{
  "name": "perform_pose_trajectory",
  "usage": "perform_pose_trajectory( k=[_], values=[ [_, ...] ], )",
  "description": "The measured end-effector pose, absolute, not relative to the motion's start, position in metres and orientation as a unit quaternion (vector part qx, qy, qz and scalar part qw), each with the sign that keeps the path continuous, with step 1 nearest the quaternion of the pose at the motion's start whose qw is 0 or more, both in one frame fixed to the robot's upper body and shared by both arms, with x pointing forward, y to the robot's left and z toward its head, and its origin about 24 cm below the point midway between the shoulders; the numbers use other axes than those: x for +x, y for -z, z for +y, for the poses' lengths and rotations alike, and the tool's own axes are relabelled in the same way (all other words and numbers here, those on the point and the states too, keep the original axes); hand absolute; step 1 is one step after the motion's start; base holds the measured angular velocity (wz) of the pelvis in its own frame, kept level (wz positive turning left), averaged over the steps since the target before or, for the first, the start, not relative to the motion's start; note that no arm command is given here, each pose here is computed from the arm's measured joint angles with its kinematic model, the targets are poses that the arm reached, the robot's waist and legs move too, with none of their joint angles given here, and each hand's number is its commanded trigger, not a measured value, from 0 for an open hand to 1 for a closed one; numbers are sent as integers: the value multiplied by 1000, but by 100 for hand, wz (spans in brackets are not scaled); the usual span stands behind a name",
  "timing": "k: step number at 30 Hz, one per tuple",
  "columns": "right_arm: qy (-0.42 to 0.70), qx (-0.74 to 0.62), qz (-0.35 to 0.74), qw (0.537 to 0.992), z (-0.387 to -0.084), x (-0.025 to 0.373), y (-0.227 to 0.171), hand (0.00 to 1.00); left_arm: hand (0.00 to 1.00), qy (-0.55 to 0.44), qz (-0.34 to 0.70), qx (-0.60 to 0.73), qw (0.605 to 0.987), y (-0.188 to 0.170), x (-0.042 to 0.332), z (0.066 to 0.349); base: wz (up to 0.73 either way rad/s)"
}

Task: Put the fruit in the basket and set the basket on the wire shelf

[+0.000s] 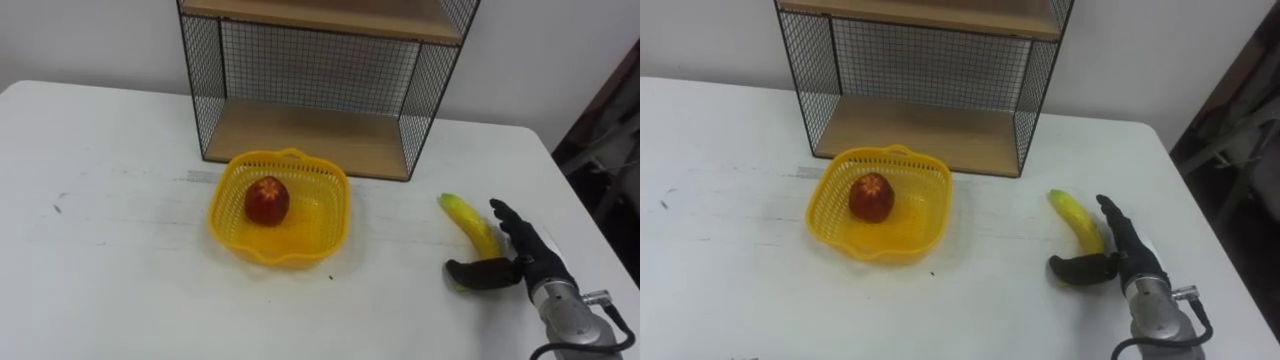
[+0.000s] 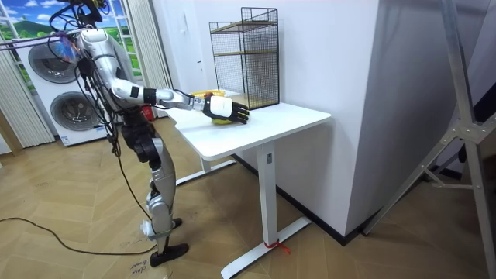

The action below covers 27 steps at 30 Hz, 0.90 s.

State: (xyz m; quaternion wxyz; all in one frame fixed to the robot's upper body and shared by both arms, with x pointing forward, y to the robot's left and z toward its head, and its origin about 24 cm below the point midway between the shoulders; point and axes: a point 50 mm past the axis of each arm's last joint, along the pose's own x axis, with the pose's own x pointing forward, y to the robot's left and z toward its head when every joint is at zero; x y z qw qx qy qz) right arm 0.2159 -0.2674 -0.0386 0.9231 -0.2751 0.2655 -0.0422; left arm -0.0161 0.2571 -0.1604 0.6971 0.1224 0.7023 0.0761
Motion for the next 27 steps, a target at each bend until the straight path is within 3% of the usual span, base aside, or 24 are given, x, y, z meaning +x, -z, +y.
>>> perform_pose_trajectory(
  k=[11, 27],
  values=[
    [67, -400, 270, 873, -288, 231, 29, 100, 0, -79, 703, 124, 696, 160, -16, 257, 4],
    [76, -387, 271, 878, -283, 230, 29, 100, 0, -76, 703, 123, 697, 161, -15, 257, -2]
  ],
)
